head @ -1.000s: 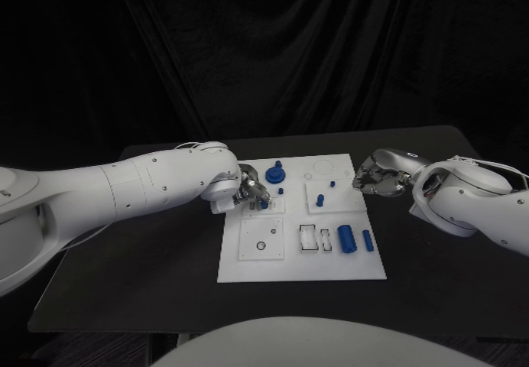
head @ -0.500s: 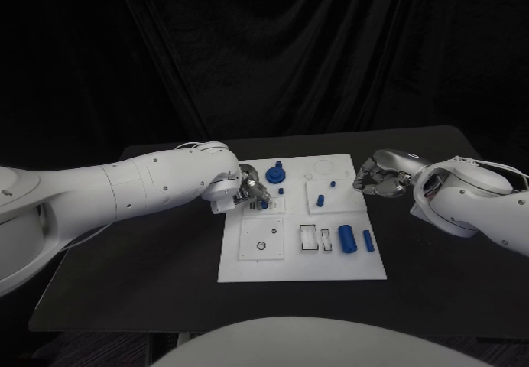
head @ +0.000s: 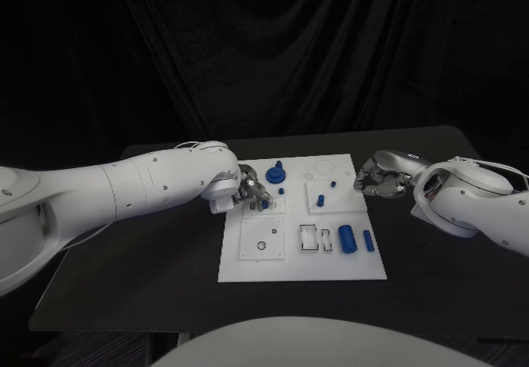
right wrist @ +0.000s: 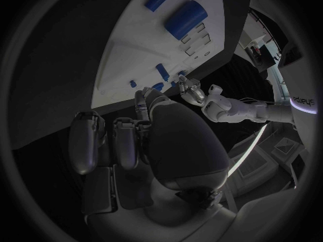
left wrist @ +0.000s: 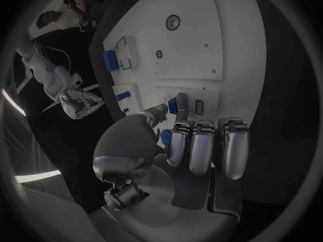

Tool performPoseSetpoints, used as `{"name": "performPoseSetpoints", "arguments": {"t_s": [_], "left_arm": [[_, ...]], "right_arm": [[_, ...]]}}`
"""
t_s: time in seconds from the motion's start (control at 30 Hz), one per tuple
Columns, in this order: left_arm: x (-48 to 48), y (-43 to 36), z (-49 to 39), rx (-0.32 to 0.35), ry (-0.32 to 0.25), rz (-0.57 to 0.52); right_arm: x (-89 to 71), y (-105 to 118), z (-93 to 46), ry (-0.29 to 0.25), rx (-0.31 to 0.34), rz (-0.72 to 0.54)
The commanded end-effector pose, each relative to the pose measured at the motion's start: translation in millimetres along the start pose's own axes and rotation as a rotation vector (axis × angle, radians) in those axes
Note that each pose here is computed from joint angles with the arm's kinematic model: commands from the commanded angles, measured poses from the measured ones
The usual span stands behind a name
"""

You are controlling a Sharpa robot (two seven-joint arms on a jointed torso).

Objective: Assemble the parts on the task board

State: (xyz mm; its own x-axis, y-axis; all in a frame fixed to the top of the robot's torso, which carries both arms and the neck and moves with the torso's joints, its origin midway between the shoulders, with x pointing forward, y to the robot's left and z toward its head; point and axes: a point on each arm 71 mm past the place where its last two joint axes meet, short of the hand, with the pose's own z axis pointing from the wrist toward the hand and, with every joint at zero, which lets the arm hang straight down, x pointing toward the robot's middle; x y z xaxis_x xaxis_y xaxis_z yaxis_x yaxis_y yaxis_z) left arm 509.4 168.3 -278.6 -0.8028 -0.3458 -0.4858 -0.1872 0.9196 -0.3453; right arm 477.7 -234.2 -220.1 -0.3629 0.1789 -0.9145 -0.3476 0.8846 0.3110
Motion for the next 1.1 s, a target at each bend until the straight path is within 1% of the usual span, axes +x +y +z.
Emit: {"name": "performPoseSetpoints", "arguments": {"t_s": [0.03, 0.3, 0.43, 0.57, 0.67, 0.8, 0.93, 1.1], "left_arm": [[15.7, 7.4, 5.9, -0.046, 0.069, 0.034], [14.8, 8.7, 5.8, -0.047, 0.062, 0.029], [14.2, 9.2, 5.4, -0.044, 0.050, 0.020], [13.3, 9.8, 4.1, -0.035, 0.026, 0.007], [11.1, 10.0, 2.6, -0.022, -0.018, 0.012], [8.3, 10.8, -1.0, 0.001, -0.078, 0.022], [4.7, 12.1, -6.5, 0.019, -0.121, 0.017], [-5.4, 10.9, -16.5, 0.048, -0.174, 0.006]], "right_arm": [[1.5, -2, -0.4, 0.010, 0.022, -0.001], [2.0, -2, -0.6, 0.015, 0.024, -0.002], [2.2, -2, -0.7, 0.018, 0.025, -0.002], [2.4, -3, -1.1, 0.020, 0.026, -0.002], [1.9, -3, -1.7, 0.013, 0.023, -0.001], [-0.3, -4, -3.0, -0.014, 0.014, 0.003], [-1.8, -4, -3.5, -0.034, 0.006, 0.005], [-2.4, -4, -3.9, -0.042, 0.004, 0.006]]}}
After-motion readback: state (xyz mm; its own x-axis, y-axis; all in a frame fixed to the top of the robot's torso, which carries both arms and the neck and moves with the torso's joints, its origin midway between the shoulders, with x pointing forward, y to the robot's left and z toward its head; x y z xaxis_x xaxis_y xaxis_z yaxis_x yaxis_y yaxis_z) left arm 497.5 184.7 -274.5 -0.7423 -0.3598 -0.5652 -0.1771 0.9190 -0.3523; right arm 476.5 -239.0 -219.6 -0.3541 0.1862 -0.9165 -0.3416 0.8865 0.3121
